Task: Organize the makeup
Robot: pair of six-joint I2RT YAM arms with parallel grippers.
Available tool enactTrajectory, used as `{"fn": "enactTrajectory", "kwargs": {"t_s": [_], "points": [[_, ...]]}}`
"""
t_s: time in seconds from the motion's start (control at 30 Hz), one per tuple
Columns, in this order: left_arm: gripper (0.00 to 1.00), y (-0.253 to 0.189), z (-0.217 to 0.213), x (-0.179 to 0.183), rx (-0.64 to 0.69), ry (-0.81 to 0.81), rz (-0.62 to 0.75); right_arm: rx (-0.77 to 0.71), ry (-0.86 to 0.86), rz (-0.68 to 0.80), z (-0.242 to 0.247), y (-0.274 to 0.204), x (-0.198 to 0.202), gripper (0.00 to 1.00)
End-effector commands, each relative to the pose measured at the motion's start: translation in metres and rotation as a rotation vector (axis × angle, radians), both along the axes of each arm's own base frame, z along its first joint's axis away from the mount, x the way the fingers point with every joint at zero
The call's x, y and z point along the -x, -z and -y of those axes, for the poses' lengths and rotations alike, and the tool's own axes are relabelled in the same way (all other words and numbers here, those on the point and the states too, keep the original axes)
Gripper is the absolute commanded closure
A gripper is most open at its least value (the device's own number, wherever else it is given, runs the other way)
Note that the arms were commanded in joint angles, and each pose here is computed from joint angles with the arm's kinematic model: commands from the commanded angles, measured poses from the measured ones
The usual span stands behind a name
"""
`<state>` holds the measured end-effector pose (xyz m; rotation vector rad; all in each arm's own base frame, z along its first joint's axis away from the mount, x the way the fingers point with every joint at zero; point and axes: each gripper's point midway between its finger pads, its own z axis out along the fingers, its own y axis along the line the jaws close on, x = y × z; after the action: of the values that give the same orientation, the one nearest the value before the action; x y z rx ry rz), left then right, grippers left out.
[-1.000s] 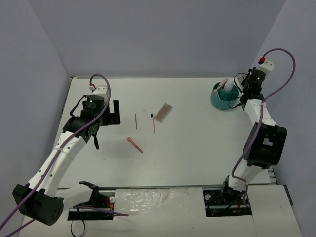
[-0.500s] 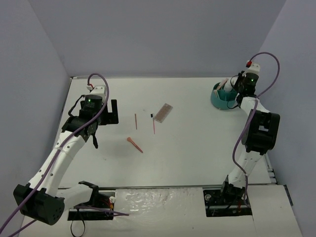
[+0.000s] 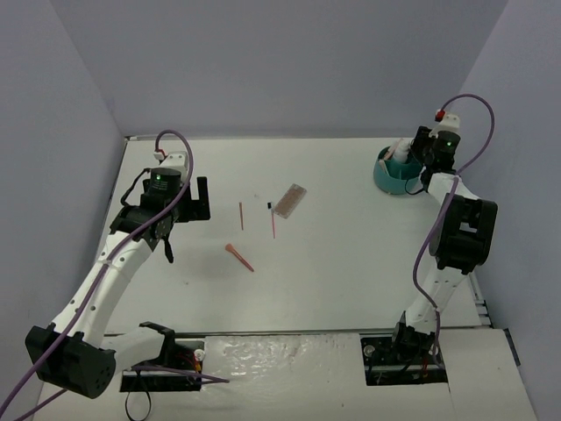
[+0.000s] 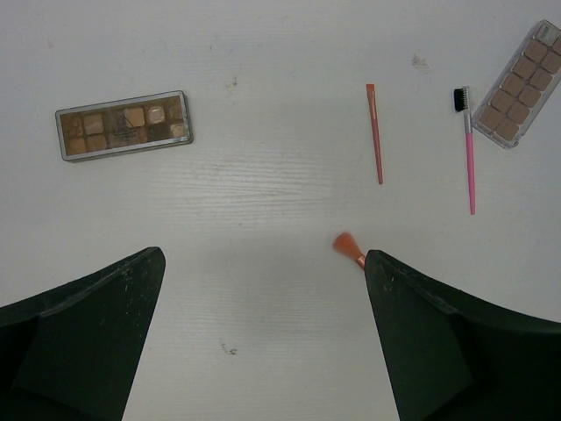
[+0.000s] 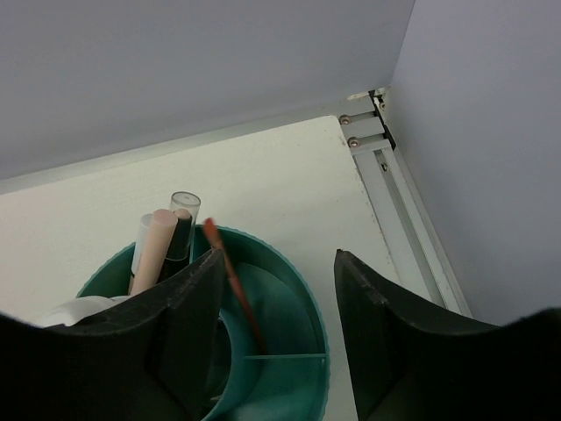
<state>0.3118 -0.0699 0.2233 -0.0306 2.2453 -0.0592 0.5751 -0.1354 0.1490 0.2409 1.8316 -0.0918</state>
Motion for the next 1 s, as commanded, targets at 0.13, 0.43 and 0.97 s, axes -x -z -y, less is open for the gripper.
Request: {"fn": "enactTrajectory", "kwargs": {"t_s": [0.13,0.43,0.97], "points": [[0.03,-0.018,0.003,-0.007,0.052,-0.007,0.057,0.058,0.017,0.269,0.000,-0.136,0.017,0.44],[0.03,0.009,0.021,-0.005,0.145,-0.016,-0.075,-0.092,0.128,0.283,-0.008,-0.177,0.080,0.33],[0.10,0.111,0.101,0.018,0.319,-0.191,-0.334,-0.298,-0.121,0.199,-0.111,-0.171,0.197,0.00]]}}
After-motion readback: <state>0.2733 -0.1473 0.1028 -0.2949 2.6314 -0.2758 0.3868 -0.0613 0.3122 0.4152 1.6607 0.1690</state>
